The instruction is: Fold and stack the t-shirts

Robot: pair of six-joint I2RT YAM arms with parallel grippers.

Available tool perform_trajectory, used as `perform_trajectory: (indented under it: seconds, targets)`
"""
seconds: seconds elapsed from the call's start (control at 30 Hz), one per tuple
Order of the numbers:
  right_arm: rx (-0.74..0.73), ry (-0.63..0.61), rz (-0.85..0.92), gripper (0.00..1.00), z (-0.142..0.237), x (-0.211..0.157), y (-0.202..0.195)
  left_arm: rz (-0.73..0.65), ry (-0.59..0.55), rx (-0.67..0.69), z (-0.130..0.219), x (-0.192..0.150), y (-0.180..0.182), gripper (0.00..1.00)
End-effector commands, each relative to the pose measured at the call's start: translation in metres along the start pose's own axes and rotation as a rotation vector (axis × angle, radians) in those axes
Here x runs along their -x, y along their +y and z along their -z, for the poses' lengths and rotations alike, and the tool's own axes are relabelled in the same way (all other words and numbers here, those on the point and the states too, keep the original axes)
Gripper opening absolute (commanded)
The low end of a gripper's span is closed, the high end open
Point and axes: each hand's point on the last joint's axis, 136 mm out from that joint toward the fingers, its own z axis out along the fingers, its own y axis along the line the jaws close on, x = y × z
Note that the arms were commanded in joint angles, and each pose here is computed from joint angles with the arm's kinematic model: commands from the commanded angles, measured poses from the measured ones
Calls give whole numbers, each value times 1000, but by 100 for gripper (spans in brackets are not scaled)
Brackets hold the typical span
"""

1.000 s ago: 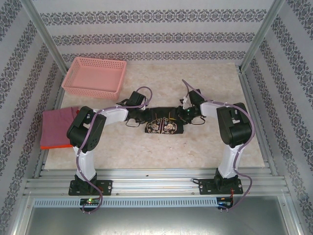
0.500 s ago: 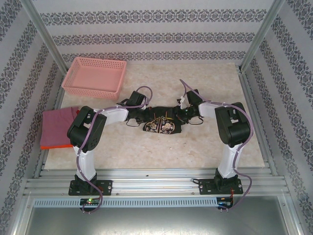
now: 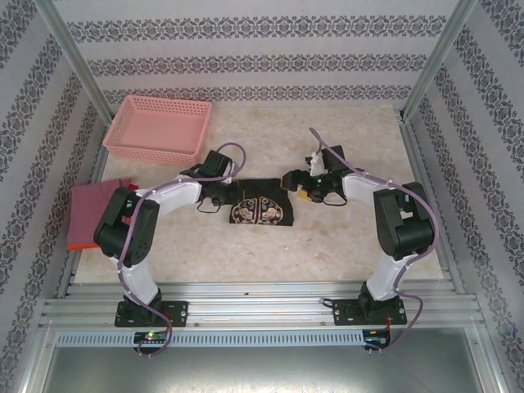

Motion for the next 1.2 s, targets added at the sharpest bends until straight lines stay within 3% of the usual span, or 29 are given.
perform_trajectory:
  seconds: [0.0,0.6,0.97,1.17]
  targets:
    - [12,-27,74,91,5,6,8,-118,52,84,26,-15,24,0]
    - [53,14,163,91,-5,6,33,-53,30,206,69,-21,100,0]
    - [78,35,195,91,-14,5,45,-107,-17,296,110,-19,124,0]
    - [111,56,248,91,-21,6,63,-164,15,434,141,-24,148,0]
